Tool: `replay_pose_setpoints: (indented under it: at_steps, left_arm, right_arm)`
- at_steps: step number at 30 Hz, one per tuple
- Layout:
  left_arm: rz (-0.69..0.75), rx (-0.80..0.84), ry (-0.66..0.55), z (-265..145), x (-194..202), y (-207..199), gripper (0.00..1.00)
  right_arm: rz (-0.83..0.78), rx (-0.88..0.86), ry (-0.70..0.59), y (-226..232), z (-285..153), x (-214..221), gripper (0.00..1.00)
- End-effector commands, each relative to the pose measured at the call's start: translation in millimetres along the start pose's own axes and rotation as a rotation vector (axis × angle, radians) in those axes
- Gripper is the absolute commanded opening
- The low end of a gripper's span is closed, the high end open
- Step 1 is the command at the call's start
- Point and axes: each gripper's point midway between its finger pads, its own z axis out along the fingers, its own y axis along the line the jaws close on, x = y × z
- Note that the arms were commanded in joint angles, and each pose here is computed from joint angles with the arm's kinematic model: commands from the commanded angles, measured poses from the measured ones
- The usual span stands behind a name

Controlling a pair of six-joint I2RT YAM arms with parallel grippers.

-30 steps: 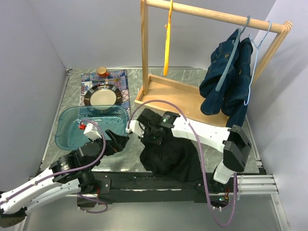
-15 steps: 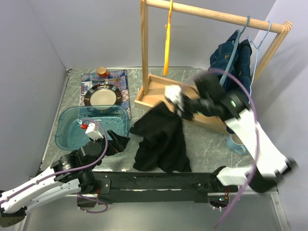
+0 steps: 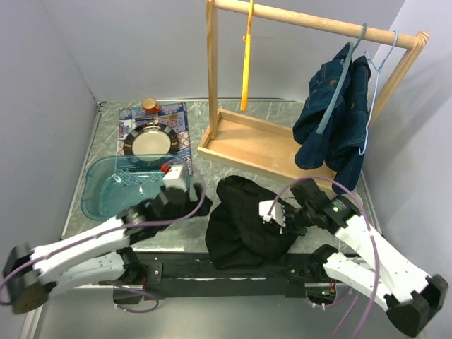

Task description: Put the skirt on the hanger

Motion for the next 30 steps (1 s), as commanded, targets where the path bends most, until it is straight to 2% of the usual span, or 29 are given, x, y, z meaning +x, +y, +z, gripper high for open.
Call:
replay_pose_setpoints:
  at_steps: [1, 2, 4, 6, 7, 12, 16, 18, 21, 22, 25, 27, 29, 30]
  left_arm:
    - [-0.015, 0.109, -0.035, 33, -44, -38, 0.97]
    - [-0.006, 0.087, -0.001, 52, -39, -35, 0.97]
    - [-0.017, 0.107, 0.004, 70, -59, -39, 0.99]
    - [-0.015, 0.075, 0.072, 99, -53, -23, 0.95]
    - [-0.014, 0.130, 0.115, 104, -52, -32, 0.90]
    - [-0.038, 0.150, 0.329, 143, -5, -22, 0.79]
    - [-0.071, 0.186, 0.413, 162, 18, -25, 0.74]
    - [-0.089, 0.202, 0.441, 169, 26, -27, 0.66]
    - [-0.105, 0.217, 0.481, 171, 34, -28, 0.48]
    - [-0.103, 0.219, 0.482, 170, 34, -29, 0.32]
    - [-0.085, 0.218, 0.429, 159, 13, -35, 0.01]
    - [-0.049, 0.193, 0.343, 153, -18, -38, 0.01]
    - [-0.018, 0.164, 0.260, 128, -57, -43, 0.01]
    - [0.003, 0.162, 0.191, 118, -87, -49, 0.01]
  right_arm:
    - [-0.013, 0.023, 0.028, 3, 1, 15, 0.04]
    - [-0.013, 0.040, 0.016, 0, 1, 13, 0.04]
    - [-0.009, 0.077, 0.008, -5, -1, 11, 0.03]
    - [-0.013, 0.099, 0.004, -8, -5, 10, 0.01]
    - [-0.008, 0.109, 0.007, -9, -6, 10, 0.01]
    - [-0.022, 0.157, -0.009, -11, -14, 10, 0.00]
    - [-0.022, 0.166, -0.013, -12, -15, 11, 0.00]
    - [-0.015, 0.173, -0.016, -13, -15, 10, 0.00]
    - [-0.007, 0.195, -0.023, -18, -18, 8, 0.00]
    - [-0.002, 0.204, -0.024, -19, -20, 7, 0.00]
    - [0.016, 0.257, -0.059, -30, -31, -6, 0.00]
    - [0.027, 0.312, -0.104, -41, -48, -22, 0.00]
    - [0.034, 0.347, -0.134, -51, -61, -37, 0.00]
    - [0.033, 0.391, -0.174, -59, -79, -52, 0.00]
